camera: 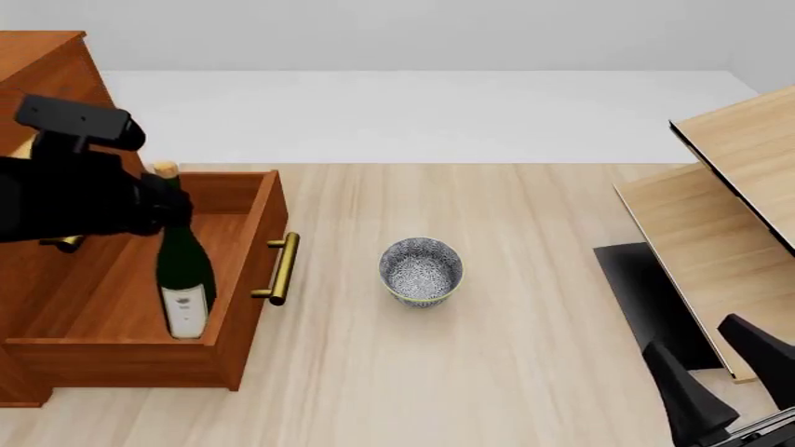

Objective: Put the wine bottle in the bottom drawer of the cabinet.

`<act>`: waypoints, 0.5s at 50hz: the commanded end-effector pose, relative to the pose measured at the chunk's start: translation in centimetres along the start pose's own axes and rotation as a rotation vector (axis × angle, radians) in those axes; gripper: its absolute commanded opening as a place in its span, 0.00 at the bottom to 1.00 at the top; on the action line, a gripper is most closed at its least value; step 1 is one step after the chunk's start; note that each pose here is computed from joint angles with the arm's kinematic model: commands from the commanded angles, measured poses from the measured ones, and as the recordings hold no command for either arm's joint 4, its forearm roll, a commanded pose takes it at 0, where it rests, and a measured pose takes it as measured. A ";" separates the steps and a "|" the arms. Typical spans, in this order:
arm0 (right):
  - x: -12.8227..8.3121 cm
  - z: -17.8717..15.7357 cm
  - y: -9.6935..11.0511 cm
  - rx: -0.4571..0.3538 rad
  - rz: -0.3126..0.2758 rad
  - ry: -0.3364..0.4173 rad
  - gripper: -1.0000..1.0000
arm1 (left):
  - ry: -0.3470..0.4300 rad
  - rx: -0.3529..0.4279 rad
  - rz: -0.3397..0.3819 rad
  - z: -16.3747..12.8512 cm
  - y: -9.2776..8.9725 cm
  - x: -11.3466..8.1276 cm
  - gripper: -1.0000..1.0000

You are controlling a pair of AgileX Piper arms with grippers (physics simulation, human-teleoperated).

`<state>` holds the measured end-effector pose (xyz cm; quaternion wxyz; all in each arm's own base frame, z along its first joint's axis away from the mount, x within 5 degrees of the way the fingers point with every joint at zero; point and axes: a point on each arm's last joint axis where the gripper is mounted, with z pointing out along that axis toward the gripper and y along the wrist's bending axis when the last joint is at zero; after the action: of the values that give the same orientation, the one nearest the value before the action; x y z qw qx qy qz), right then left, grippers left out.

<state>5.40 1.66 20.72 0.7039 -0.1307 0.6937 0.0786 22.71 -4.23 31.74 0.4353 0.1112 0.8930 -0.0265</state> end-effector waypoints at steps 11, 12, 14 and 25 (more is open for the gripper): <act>0.0 0.0 0.0 0.005 0.002 -0.002 1.00 | 0.014 0.017 -0.023 1.1 -0.5 0.4 0.00; 0.0 0.0 0.0 0.005 -0.001 -0.001 1.00 | 0.017 0.017 -0.026 1.2 -0.5 0.5 0.00; 0.0 0.0 0.0 0.006 0.002 -0.001 1.00 | 0.022 0.019 -0.028 1.5 -0.6 0.6 0.00; 0.0 0.0 -0.1 0.011 0.002 0.000 1.00 | 0.046 0.026 -0.040 2.8 -0.9 1.0 0.00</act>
<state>5.41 1.63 20.66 0.7035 -0.1285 0.6947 0.0773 23.76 -4.65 29.85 0.4197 0.1026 0.9014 -0.0276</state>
